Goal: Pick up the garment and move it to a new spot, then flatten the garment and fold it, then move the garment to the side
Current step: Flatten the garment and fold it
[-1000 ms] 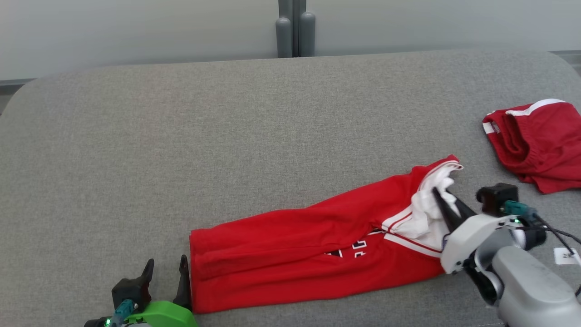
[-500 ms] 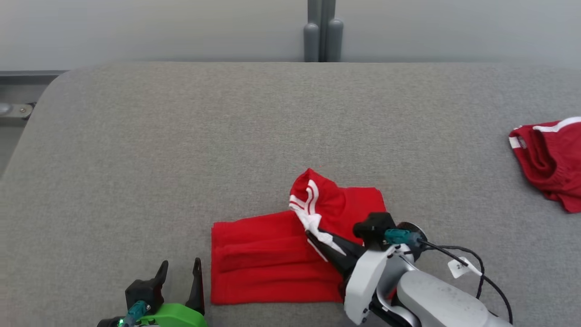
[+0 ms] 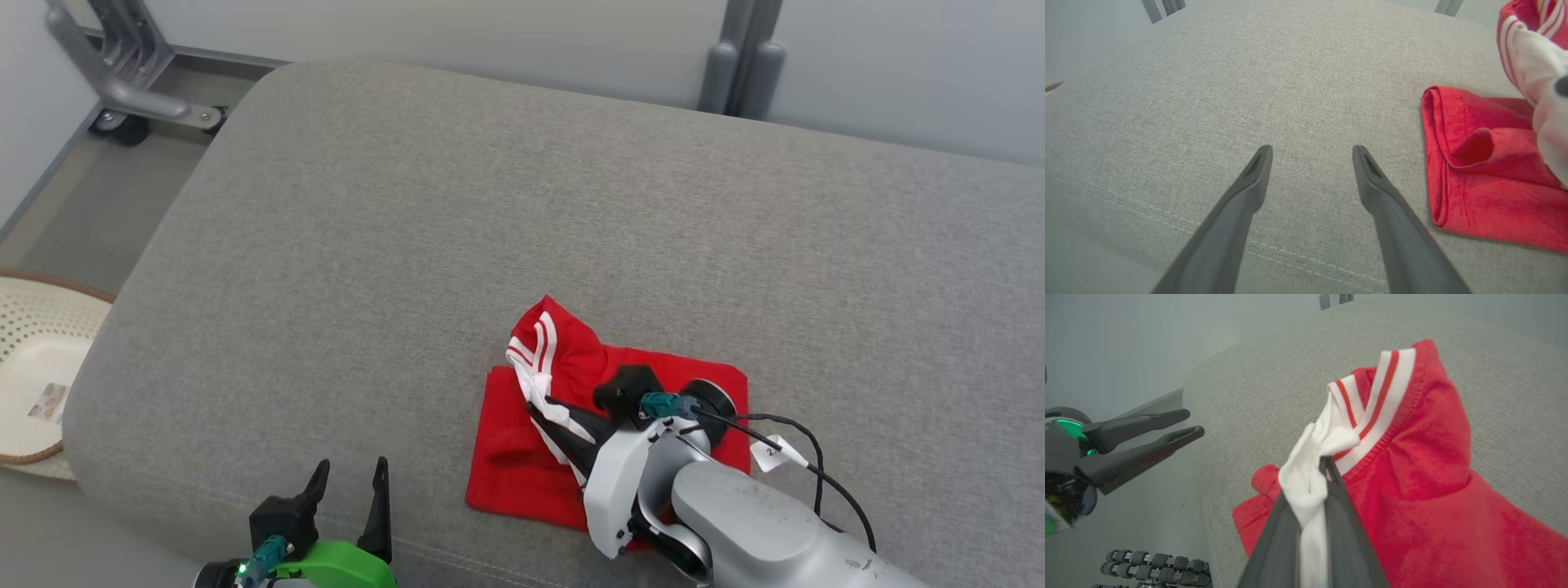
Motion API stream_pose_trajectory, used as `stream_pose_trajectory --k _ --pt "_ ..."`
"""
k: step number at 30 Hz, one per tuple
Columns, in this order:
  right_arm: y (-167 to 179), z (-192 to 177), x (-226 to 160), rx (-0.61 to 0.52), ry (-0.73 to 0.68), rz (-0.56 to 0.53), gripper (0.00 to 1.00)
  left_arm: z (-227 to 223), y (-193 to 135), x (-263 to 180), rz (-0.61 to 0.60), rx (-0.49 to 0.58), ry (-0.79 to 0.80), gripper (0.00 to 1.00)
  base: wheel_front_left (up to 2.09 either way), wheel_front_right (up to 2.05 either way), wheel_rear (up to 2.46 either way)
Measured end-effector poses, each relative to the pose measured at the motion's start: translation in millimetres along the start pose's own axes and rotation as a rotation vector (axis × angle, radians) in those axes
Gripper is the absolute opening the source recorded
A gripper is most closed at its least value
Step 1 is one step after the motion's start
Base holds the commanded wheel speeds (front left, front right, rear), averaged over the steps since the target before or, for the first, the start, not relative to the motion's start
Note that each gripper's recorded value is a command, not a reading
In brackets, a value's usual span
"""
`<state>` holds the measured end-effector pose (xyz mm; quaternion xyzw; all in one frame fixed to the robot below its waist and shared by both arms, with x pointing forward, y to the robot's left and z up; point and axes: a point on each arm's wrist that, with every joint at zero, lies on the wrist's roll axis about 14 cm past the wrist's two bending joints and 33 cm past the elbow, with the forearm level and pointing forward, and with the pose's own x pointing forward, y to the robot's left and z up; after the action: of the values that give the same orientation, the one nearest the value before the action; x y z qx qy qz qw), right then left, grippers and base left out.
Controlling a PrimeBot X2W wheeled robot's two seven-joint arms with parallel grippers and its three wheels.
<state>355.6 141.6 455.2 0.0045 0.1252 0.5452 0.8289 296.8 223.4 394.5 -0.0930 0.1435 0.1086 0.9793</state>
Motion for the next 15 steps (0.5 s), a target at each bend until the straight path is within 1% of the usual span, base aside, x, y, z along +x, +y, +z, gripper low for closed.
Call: stream_pose_trajectory --k 1,2,3,7,9,12,14,15 --pt "1.6 -1.8 4.0 -0.003 0.010 0.008 0.13 0.4 3.8 -1.9 0.012 -0.002 -0.002 1.00 0.00 0.00 0.00" --pt "2.0 -2.6 7.5 -0.001 0.013 0.012 0.44 0.6 7.5 -3.7 0.024 -0.005 -0.004 1.00 0.00 0.00 0.00" --pt "1.7 -2.5 10.6 0.009 0.012 0.011 1.00 0.8 10.6 -5.2 0.035 -0.007 -0.006 1.00 0.00 0.00 0.00" --pt "-2.1 5.7 18.2 0.042 -0.028 0.000 1.00 1.5 17.9 -6.9 0.063 -0.009 -0.008 1.00 0.00 0.00 0.00" --pt "-11.9 13.6 17.1 0.063 -0.061 -0.032 1.00 2.2 17.0 -5.1 0.061 -0.006 -0.009 1.00 0.00 0.00 0.00" --pt "-43.5 28.7 5.8 0.084 -0.120 -0.122 1.00 3.0 13.3 -0.6 0.047 0.008 -0.009 1.00 0.00 0.00 0.00" --pt "-72.9 42.9 -10.9 0.086 -0.181 -0.209 1.00 6.1 9.9 3.7 0.035 0.016 -0.016 1.00 0.00 0.00 0.00" --pt "-86.7 43.7 -22.5 0.087 -0.197 -0.258 1.00 7.7 7.7 5.8 0.028 0.020 -0.020 1.00 0.00 0.00 0.00"
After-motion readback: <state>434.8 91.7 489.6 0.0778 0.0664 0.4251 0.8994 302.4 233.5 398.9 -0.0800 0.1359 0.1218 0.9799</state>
